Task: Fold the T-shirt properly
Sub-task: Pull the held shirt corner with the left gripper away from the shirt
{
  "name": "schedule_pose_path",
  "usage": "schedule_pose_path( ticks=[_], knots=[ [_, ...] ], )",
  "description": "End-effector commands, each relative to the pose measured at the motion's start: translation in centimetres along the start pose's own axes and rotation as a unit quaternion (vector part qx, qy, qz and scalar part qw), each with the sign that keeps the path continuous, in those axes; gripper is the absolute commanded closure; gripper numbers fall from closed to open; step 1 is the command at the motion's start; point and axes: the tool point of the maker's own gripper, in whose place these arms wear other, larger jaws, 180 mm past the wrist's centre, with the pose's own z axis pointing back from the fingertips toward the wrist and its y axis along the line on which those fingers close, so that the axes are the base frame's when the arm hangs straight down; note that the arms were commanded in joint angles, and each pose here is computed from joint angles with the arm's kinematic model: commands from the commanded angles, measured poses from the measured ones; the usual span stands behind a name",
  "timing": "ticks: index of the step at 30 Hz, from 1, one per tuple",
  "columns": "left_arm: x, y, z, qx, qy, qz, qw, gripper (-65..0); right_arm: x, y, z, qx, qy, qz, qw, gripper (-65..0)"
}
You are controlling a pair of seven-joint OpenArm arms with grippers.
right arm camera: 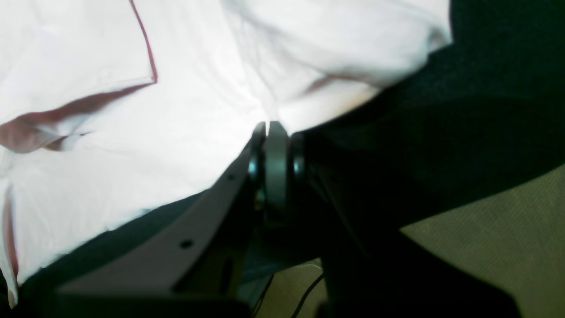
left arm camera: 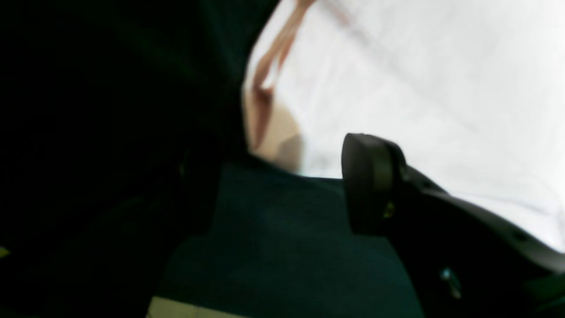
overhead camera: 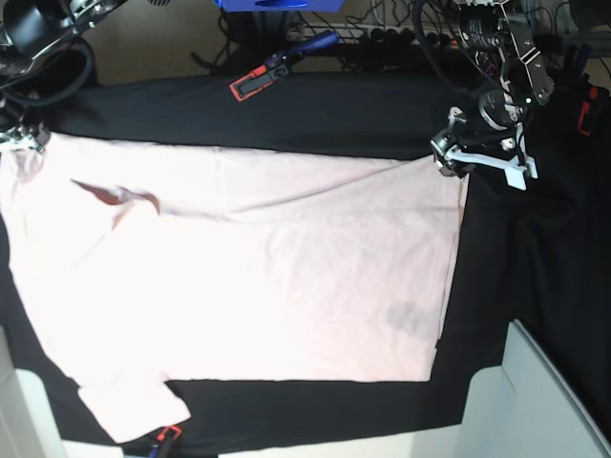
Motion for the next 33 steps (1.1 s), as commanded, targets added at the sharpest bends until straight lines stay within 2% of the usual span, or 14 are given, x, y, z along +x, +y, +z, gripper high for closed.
schedule_pose_path(
  ticks=[1, 5, 20, 22, 25, 26, 28, 33],
  knots=[
    [1.2, -0.7, -0.1, -0.010, -0.016, 0.000, 1.000, -42.7, 1.5, -0.2, 0.5, -0.003, -0.016, 0.008, 0.9998, -0.3],
    [0.8, -0.7, -0.7, -0.010, -0.006, 0.007, 1.000, -42.7, 1.5, -0.2, 0.5, -0.003, -0.017, 0.007, 0.9998, -0.3],
    [2.3, -1.8, -1.3, -0.021, -0.018, 0.009, 1.000, -42.0, 1.6, -0.1, 0.5, -0.002, -0.019, 0.007, 0.9998, -0.3],
    [2.0, -1.7, -1.6, -0.020, -0.011, 0.013, 1.000, -36.1, 1.6, -0.1, 0.5, -0.002, -0.019, 0.007, 0.9998, -0.3],
    [1.3, -1.2, -2.0, -0.016, 0.000, 0.022, 1.000, -11.9, 1.7, -0.2, 0.5, -0.003, -0.020, 0.007, 0.9998, -0.3],
    [1.0, -1.1, -2.2, -0.016, 0.004, 0.024, 1.000, -7.2, 1.7, -0.2, 0.5, -0.003, -0.020, 0.007, 0.9998, -0.3],
    [0.6, -0.9, -2.4, -0.014, 0.010, 0.028, 0.999, -10.6, 1.7, -0.2, 0.6, -0.003, -0.020, 0.008, 0.9998, -0.3],
    [0.0, -0.6, -2.5, -0.011, 0.018, 0.029, 0.999, -9.9, 1.8, -0.3, 0.6, -0.004, -0.020, 0.008, 0.9998, -0.3]
  ],
)
